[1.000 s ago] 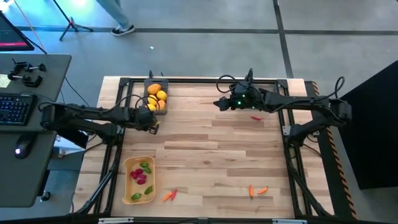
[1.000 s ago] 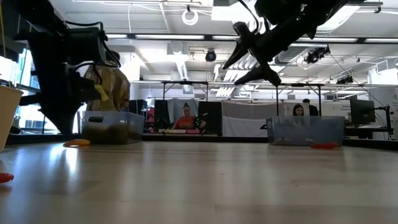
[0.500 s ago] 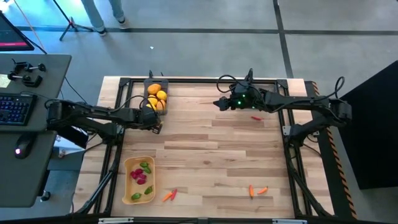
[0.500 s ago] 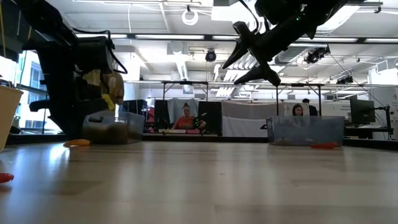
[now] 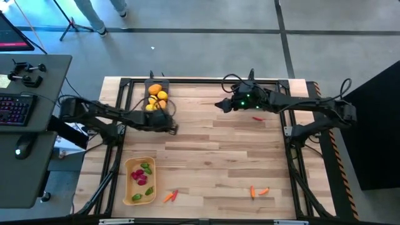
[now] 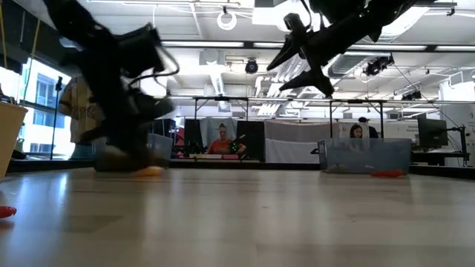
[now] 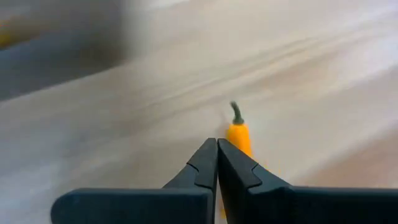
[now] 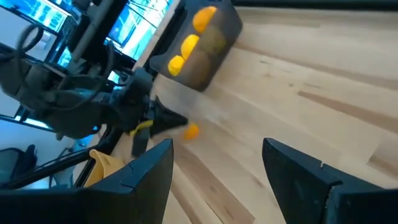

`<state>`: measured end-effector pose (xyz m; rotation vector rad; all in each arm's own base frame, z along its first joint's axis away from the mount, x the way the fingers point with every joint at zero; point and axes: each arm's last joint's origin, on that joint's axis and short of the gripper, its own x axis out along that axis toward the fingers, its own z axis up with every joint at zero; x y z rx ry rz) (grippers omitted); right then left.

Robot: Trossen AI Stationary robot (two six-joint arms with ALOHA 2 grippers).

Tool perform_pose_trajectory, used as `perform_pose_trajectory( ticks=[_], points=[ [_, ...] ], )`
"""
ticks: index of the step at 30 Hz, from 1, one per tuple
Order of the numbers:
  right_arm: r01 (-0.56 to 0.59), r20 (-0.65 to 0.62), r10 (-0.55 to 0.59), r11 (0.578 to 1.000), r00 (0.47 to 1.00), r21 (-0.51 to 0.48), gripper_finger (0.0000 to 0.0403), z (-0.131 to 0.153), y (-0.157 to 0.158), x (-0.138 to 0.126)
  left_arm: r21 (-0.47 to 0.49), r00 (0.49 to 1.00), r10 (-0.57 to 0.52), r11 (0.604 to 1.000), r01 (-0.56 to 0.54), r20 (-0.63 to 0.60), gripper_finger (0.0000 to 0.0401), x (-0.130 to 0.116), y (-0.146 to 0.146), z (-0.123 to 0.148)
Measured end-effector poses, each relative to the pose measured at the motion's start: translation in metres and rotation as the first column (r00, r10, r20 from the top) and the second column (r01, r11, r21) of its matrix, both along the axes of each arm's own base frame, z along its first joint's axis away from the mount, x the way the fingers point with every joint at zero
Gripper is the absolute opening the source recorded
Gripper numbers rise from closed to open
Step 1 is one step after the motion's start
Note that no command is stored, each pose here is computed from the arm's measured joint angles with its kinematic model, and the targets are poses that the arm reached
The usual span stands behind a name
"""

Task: Sort produce into baskets
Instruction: Put the top left yellow chili into the right black bin

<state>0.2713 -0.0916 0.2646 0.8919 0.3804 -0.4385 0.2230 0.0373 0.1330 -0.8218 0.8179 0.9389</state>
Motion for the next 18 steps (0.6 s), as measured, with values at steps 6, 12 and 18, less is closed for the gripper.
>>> perform_pose_trajectory(
  ticks=[6,12,18],
  points=[
    [0.000,0.041,0.001,0.999,0.999,-0.041,0.0236,0.014,0.003,-0.010,0.034,0.978,-0.145,0.989,0.141,0.153,0.0000,0.073,0.000,0.013],
    [-0.051,0.056,0.056,0.995,0.997,-0.087,0.0236,0.024,0.009,-0.018,0.078,0.920,-0.392,0.917,0.391,-0.001,0.0000,0.112,-0.001,0.052],
    [-0.396,-0.026,0.398,0.900,0.917,-0.180,0.0236,0.013,0.036,-0.006,0.214,0.915,-0.378,0.891,0.401,-0.138,0.0000,0.060,-0.001,0.116]
  ],
)
